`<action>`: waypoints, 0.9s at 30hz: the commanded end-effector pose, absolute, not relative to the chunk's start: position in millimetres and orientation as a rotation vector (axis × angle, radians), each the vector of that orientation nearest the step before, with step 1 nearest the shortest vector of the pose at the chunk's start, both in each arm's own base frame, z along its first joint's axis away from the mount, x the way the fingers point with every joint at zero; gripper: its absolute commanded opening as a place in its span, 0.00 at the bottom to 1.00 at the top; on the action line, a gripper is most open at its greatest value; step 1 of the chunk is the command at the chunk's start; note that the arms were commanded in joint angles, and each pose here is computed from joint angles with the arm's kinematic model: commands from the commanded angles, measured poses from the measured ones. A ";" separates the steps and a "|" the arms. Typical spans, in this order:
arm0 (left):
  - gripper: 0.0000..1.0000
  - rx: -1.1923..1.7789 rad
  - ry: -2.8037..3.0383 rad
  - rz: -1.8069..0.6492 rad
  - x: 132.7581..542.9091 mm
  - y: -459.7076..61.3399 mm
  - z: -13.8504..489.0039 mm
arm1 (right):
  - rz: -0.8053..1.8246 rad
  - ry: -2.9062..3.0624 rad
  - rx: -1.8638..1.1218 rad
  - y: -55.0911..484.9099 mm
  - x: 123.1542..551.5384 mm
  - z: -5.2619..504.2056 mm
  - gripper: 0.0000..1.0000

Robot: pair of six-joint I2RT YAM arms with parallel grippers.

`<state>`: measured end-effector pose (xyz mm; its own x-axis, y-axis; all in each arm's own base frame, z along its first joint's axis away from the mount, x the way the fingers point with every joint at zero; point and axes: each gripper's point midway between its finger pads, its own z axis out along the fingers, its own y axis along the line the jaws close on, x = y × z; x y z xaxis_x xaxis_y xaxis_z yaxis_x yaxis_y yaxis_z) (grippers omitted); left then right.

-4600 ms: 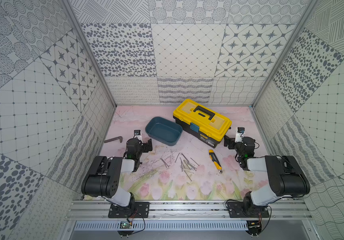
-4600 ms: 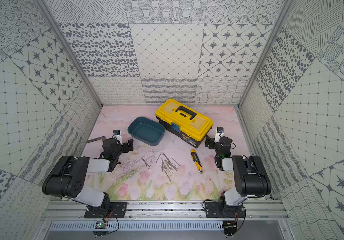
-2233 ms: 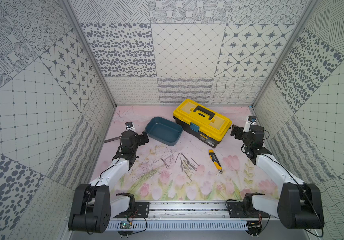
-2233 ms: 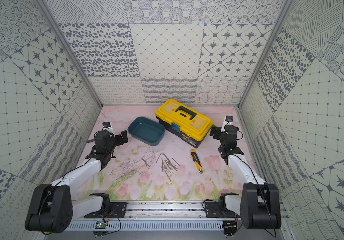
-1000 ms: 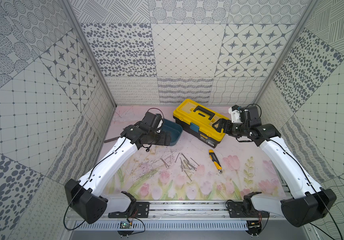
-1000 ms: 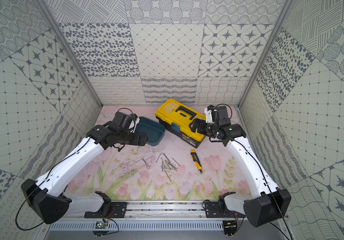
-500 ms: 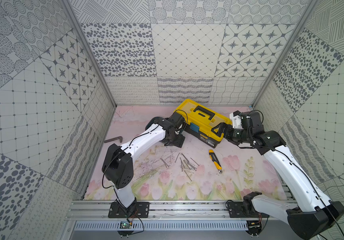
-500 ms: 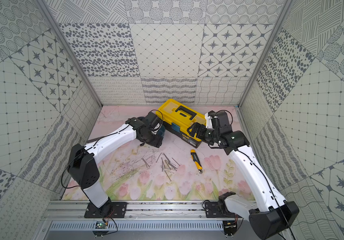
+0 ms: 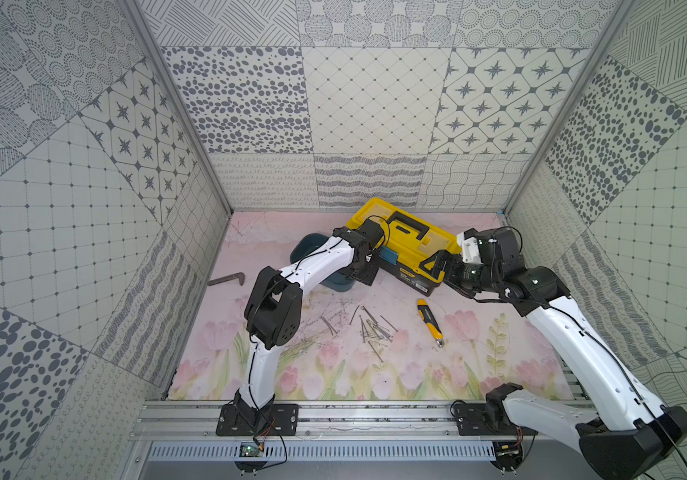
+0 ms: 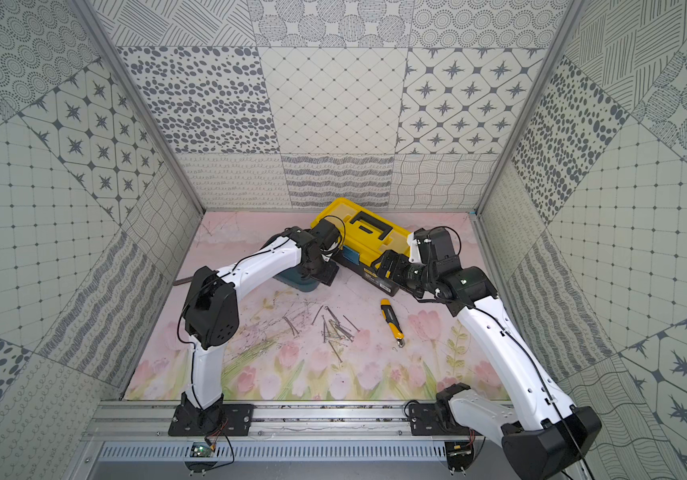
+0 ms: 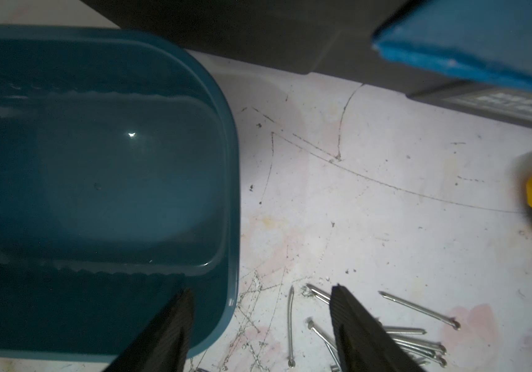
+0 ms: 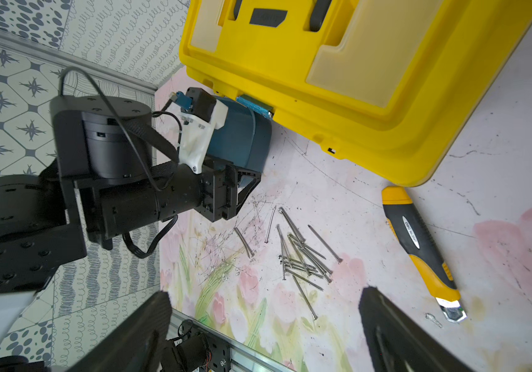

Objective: Put the nails on the desktop into the storage box
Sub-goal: Adjust the storage box at the center of the board.

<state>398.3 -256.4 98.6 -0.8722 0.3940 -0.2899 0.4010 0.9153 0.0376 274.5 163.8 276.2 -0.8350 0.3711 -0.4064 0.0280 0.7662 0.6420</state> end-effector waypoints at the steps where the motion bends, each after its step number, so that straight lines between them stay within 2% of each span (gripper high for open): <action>1: 0.68 0.588 2.836 0.049 405.8 -242.9 81.7 | 0.891 2.385 0.297 164.2 275.6 286.8 0.97; 10: 0.50 0.540 2.891 0.045 415.7 -233.7 60.8 | 0.890 2.385 0.283 167.7 282.9 287.1 0.97; 20: 0.18 0.441 2.982 0.026 403.5 -236.2 44.9 | 0.884 2.390 0.225 175.1 294.2 289.2 0.97; 27: 0.05 0.429 2.982 -0.018 398.2 -253.4 46.1 | 0.887 2.389 0.192 176.9 294.3 289.8 0.97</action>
<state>406.5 -235.8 47.7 -0.9400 0.3094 -0.1441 0.3026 0.9507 0.0670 287.6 170.7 268.5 -0.8485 0.3367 -0.4084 0.0104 0.7821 0.6231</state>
